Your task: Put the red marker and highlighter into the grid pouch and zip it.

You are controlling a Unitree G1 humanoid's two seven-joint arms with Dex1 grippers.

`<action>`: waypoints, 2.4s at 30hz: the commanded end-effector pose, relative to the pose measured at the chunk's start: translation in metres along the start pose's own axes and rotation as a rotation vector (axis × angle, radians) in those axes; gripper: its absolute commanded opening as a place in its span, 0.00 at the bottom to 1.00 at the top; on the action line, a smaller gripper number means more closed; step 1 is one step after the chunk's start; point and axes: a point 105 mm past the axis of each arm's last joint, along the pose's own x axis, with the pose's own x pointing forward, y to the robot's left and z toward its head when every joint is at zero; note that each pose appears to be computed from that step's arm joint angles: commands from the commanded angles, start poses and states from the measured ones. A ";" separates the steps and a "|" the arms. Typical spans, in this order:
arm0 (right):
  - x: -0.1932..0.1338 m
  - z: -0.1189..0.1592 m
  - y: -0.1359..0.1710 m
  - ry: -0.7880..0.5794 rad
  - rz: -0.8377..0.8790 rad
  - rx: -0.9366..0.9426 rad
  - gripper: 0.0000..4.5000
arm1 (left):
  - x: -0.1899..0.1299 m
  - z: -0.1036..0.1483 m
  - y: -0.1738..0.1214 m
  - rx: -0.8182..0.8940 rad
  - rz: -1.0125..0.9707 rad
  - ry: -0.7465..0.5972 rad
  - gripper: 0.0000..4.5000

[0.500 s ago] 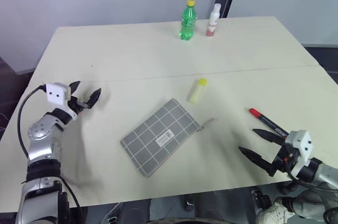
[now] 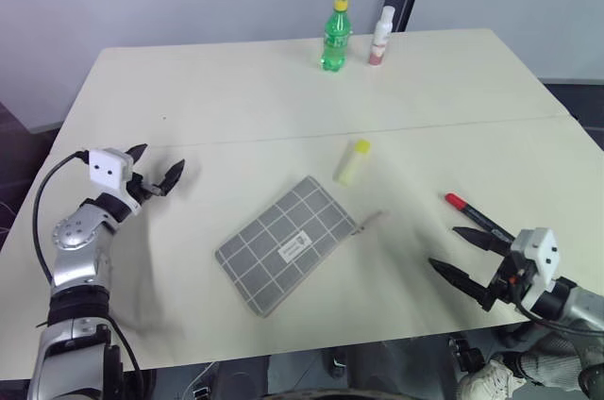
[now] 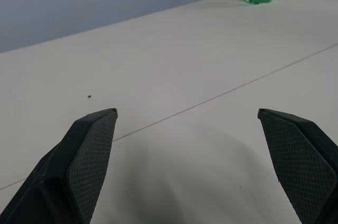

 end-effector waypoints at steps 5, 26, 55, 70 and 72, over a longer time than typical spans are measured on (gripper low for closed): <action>0.000 0.008 -0.006 -0.008 -0.003 -0.034 0.97 | -0.005 0.014 -0.004 0.091 -0.045 -0.044 1.00; 0.111 0.085 0.049 -0.243 0.280 -0.066 0.01 | -0.091 0.034 -0.107 0.565 -0.717 -0.075 1.00; 0.189 0.030 0.062 -0.001 0.221 -0.196 0.01 | -0.097 0.004 -0.197 0.901 -1.006 -0.314 1.00; 0.176 0.048 0.067 -0.099 0.249 -0.141 0.00 | -0.074 0.027 -0.181 0.675 -0.830 -0.271 0.01; 0.164 0.062 0.064 -0.151 0.262 -0.098 0.14 | -0.069 0.030 -0.167 0.622 -0.773 -0.261 0.00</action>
